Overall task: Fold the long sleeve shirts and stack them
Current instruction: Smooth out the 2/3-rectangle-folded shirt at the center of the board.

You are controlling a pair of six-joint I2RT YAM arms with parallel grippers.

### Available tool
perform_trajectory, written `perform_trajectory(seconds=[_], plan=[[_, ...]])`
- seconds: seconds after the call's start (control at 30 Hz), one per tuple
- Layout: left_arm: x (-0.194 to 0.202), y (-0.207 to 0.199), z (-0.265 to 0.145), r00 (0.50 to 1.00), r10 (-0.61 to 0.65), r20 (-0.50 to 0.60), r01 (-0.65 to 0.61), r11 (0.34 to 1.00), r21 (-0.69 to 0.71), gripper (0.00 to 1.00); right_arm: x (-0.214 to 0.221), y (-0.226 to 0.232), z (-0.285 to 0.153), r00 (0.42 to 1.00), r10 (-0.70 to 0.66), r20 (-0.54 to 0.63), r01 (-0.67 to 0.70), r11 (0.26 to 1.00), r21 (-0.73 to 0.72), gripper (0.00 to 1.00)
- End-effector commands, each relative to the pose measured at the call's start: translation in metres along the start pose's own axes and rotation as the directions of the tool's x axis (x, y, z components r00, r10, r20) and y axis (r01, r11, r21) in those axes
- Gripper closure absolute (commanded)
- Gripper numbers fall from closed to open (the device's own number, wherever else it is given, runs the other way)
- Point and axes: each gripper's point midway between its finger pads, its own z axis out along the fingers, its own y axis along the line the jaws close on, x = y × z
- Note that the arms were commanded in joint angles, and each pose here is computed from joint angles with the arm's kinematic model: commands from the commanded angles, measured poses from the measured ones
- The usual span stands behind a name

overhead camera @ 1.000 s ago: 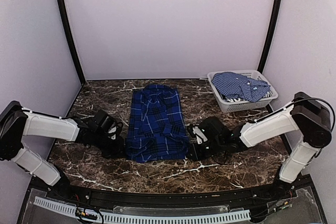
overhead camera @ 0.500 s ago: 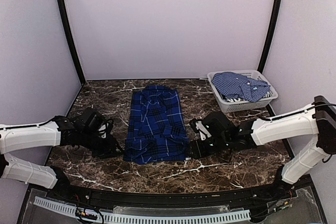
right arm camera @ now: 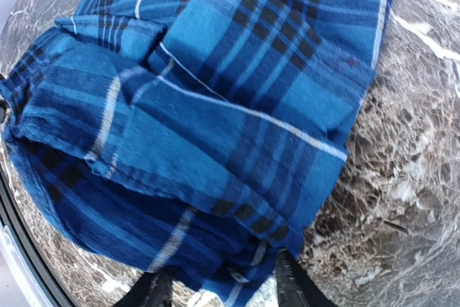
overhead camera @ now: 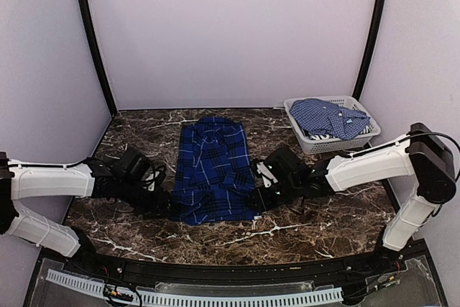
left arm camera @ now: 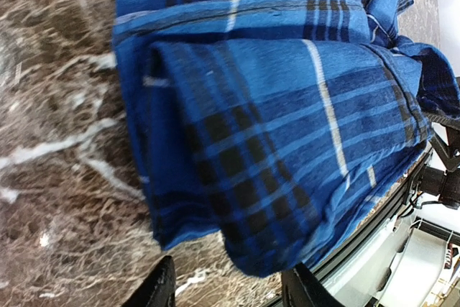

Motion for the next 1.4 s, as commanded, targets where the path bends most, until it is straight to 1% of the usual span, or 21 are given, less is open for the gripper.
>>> perform_trajectory(seconds=[0.0,0.1,0.17,0.2,0.23,0.3,0.43,0.5,0.6,0.67,0.77,0.87,0.97,1.07,1.13,1.23,1.33,1.37], plan=[[-0.016,-0.034,0.0,0.997,0.078,0.027,-0.08,0.993,0.086,0.54,-0.03,0.01,-0.002,0.998,-0.024,0.064,0.025,1.0,-0.013,0.59],[-0.021,-0.044,0.004,0.996,0.087,0.024,-0.089,0.99,0.108,0.6,-0.039,0.012,-0.003,0.997,-0.024,0.073,0.025,1.0,-0.01,0.68],[-0.025,-0.05,0.007,0.996,0.088,0.024,-0.09,0.988,0.129,0.66,-0.043,0.014,-0.001,0.997,-0.025,0.076,0.026,1.0,-0.01,0.75],[-0.027,-0.054,0.008,0.996,0.087,0.025,-0.09,0.986,0.143,0.72,-0.046,0.013,0.0,0.997,-0.022,0.076,0.023,1.0,-0.008,0.78],[-0.029,-0.055,0.01,0.996,0.083,0.021,-0.085,0.986,0.143,0.75,-0.049,0.012,0.001,0.997,-0.018,0.076,0.019,1.0,-0.006,0.81],[-0.035,-0.059,0.012,0.996,0.081,0.029,-0.085,0.987,0.138,0.85,-0.055,0.009,0.002,0.997,-0.005,0.08,0.005,1.0,-0.001,0.86],[-0.054,-0.064,0.011,0.995,0.067,0.07,-0.075,0.99,0.12,0.94,-0.07,0.0,0.004,0.996,0.021,0.091,-0.022,1.0,0.013,0.9],[-0.068,-0.063,0.008,0.995,0.042,0.095,-0.053,0.992,0.119,0.97,-0.08,-0.003,0.005,0.994,0.028,0.101,-0.03,0.999,0.016,0.91],[-0.094,-0.055,0.004,0.991,-0.018,0.129,0.003,0.993,0.117,0.98,-0.097,-0.01,0.01,0.993,0.035,0.115,-0.037,0.999,0.012,0.91],[-0.108,-0.045,0.003,0.988,-0.056,0.144,0.04,0.993,0.112,0.99,-0.111,-0.013,0.013,0.992,0.033,0.124,-0.035,0.999,0.014,0.88],[-0.125,-0.036,0.006,0.983,-0.086,0.163,0.067,0.991,0.119,0.98,-0.138,-0.016,0.015,0.988,0.034,0.152,-0.036,0.999,0.015,0.79],[-0.138,-0.028,0.014,0.982,-0.108,0.153,0.091,0.989,0.115,0.97,-0.161,-0.021,0.011,0.983,0.03,0.179,-0.034,0.999,0.023,0.66],[-0.149,-0.025,0.017,0.978,-0.129,0.166,0.111,0.987,0.117,0.94,-0.179,-0.024,0.0,0.978,0.008,0.208,-0.02,0.998,0.053,0.53],[-0.157,-0.021,0.021,0.973,-0.147,0.18,0.128,0.985,0.115,0.94,-0.189,-0.025,-0.014,0.972,-0.016,0.233,-0.004,0.997,0.083,0.44],[-0.16,-0.019,0.022,0.97,-0.157,0.186,0.137,0.984,0.114,0.94,-0.19,-0.025,-0.022,0.971,-0.032,0.237,0.01,0.995,0.096,0.43],[-0.162,-0.021,0.023,0.969,-0.163,0.187,0.141,0.982,0.126,0.95,-0.182,-0.019,-0.038,0.97,-0.045,0.239,0.027,0.997,0.077,0.44],[-0.161,-0.021,0.022,0.969,-0.162,0.186,0.139,0.982,0.129,0.96,-0.157,-0.013,-0.044,0.974,-0.061,0.217,0.049,0.997,0.058,0.44],[-0.161,-0.022,0.022,0.969,-0.161,0.186,0.138,0.982,0.131,0.96,-0.142,-0.013,-0.044,0.978,-0.068,0.199,0.058,0.997,0.059,0.43]])
